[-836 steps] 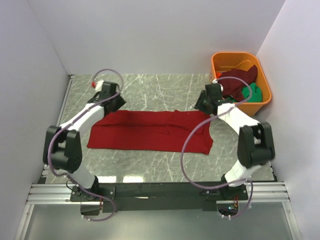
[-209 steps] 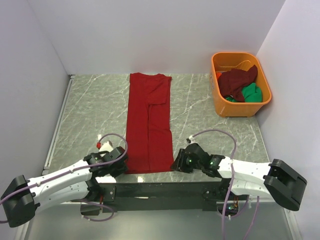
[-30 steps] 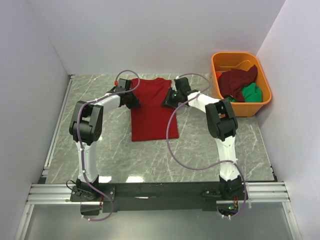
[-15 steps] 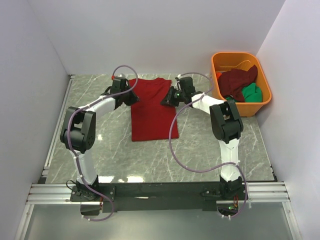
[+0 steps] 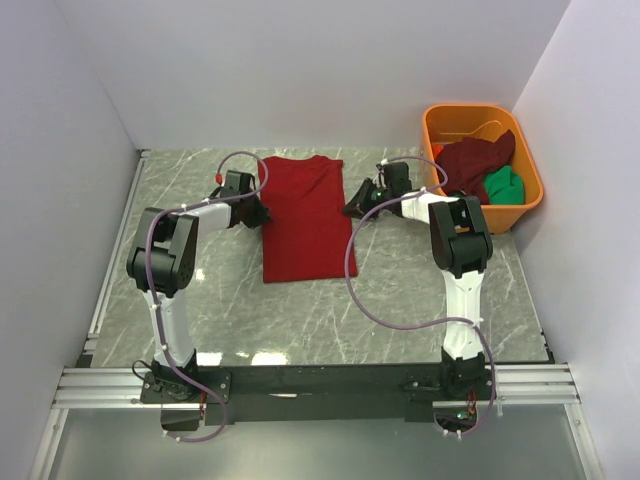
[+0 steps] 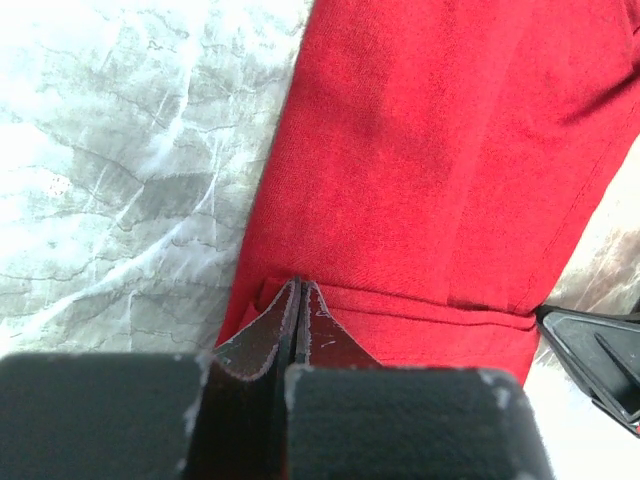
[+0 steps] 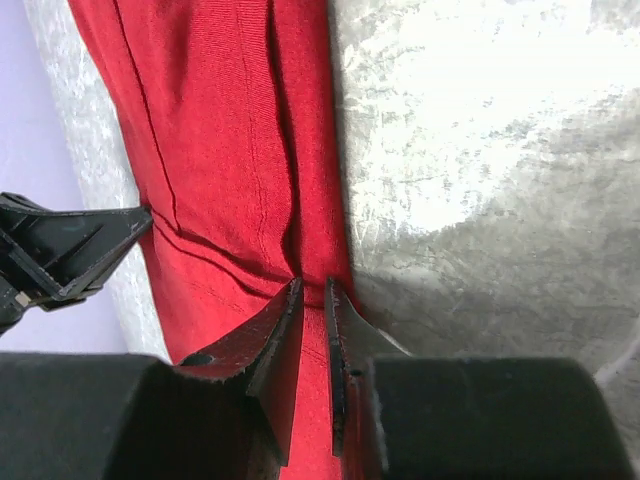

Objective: Fold and stack the t-shirts
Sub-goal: Fold the tshirt

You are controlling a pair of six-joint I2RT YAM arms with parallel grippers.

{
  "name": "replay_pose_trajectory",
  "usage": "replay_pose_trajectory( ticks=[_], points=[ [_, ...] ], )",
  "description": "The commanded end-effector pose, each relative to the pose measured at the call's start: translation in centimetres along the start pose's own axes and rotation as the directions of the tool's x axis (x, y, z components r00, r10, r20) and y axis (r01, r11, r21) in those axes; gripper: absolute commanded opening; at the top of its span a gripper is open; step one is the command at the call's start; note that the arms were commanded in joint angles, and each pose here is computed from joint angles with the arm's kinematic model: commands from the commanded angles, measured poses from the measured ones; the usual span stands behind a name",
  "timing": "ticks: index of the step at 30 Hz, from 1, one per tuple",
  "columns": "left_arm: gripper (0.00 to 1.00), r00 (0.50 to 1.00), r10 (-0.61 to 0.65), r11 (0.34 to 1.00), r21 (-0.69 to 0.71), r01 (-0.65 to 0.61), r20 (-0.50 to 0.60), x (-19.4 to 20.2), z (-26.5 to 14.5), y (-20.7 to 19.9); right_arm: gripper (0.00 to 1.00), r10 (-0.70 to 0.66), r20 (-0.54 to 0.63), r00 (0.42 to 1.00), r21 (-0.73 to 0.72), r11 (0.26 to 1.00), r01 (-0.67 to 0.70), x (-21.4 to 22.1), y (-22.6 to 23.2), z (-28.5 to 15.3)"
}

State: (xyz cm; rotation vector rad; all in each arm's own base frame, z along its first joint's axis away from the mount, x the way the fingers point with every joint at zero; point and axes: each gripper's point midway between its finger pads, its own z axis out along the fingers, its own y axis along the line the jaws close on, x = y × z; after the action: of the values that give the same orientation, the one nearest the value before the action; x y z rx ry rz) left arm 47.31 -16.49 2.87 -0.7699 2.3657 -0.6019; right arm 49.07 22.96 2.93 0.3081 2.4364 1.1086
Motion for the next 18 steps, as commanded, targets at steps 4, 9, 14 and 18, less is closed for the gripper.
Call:
replay_pose_trajectory(
  ticks=[4,9,14,18],
  points=[
    [0.01,1.0,-0.006,0.998,-0.064,0.007,0.005,0.3,0.4,1.7,0.21,-0.012,0.002,1.0,0.066,0.998,0.012,0.3,-1.3,0.1],
    [0.01,1.0,0.002,0.998,-0.059,-0.002,0.003,0.1,0.2,1.6,0.21,-0.003,0.052,0.999,0.083,0.997,-0.002,-1.1,-1.5,-1.3],
    [0.01,1.0,0.009,0.999,-0.046,-0.009,0.013,-0.4,-0.2,1.0,0.21,-0.034,0.096,0.995,0.085,0.996,0.026,-2.5,-0.1,-2.8],
    [0.05,0.997,0.029,1.0,0.006,-0.029,0.071,-2.6,-2.1,-1.5,0.21,-0.063,0.141,0.988,0.089,0.995,0.051,-3.1,1.8,-5.0]
  ],
)
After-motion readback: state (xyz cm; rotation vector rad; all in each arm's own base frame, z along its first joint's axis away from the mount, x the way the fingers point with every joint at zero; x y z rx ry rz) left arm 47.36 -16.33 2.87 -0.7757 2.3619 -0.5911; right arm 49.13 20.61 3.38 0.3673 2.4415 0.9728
